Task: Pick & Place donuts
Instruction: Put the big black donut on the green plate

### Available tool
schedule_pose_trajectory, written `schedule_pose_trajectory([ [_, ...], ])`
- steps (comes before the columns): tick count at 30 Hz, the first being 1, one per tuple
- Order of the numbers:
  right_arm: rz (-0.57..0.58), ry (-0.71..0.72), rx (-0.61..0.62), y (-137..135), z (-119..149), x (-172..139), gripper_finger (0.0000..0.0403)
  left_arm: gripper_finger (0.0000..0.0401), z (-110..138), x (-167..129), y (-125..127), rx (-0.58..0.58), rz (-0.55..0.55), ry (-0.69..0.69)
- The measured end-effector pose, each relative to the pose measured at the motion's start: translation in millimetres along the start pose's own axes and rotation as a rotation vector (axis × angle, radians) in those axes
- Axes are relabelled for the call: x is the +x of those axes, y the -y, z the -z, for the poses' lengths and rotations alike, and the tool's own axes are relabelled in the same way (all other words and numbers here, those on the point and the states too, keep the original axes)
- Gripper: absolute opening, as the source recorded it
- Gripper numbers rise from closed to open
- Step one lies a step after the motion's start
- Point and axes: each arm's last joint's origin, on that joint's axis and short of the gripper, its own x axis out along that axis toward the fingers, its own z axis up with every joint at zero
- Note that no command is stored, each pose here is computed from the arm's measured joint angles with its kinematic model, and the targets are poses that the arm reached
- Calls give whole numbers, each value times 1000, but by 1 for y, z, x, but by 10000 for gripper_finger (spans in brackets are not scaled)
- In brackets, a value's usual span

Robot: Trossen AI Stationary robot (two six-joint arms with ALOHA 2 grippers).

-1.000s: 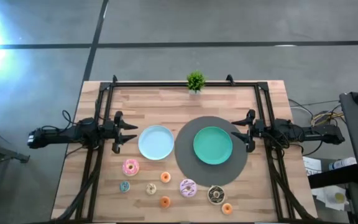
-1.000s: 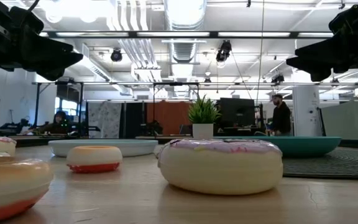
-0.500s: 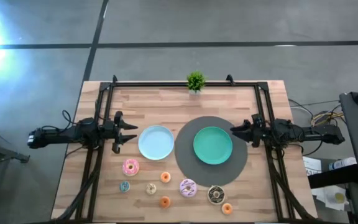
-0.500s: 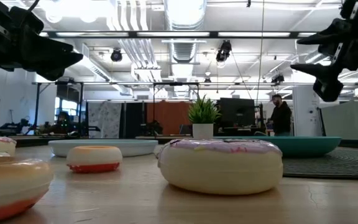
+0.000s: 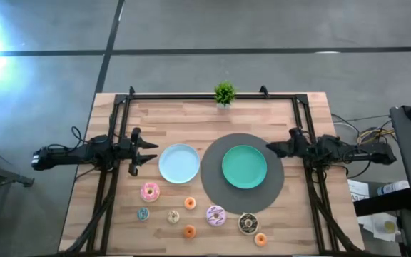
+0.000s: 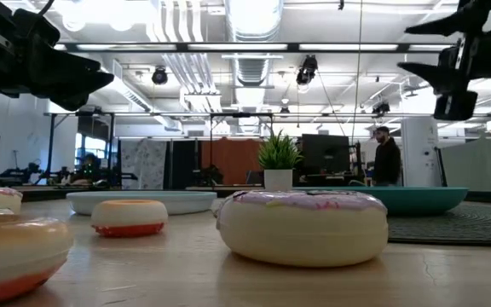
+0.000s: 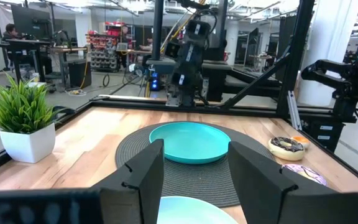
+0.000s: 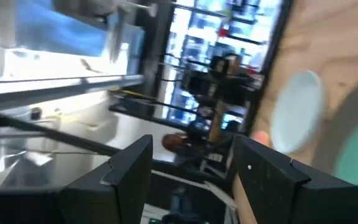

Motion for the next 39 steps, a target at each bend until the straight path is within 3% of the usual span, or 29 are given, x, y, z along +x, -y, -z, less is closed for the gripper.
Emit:
schedule_pose_trajectory([
  [4,110,-120,68,10,10,7,215,153,0,0,0,0,0,0],
  [9,421,-276,112,7,29,25,215,153,0,0,0,0,0,0],
  [14,813,-526,-6,-13,63,46,215,153,0,0,0,0,0,1],
  [19,1066,-654,-97,-30,104,65,215,153,0,0,0,0,0,0],
  [25,1125,-740,-81,-39,153,97,215,153,0,0,0,0,0,0],
  [33,1203,-907,-311,-28,201,135,215,153,0,0,0,0,0,0],
  [39,1292,-959,-441,-17,216,147,215,153,0,0,0,0,0,0],
])
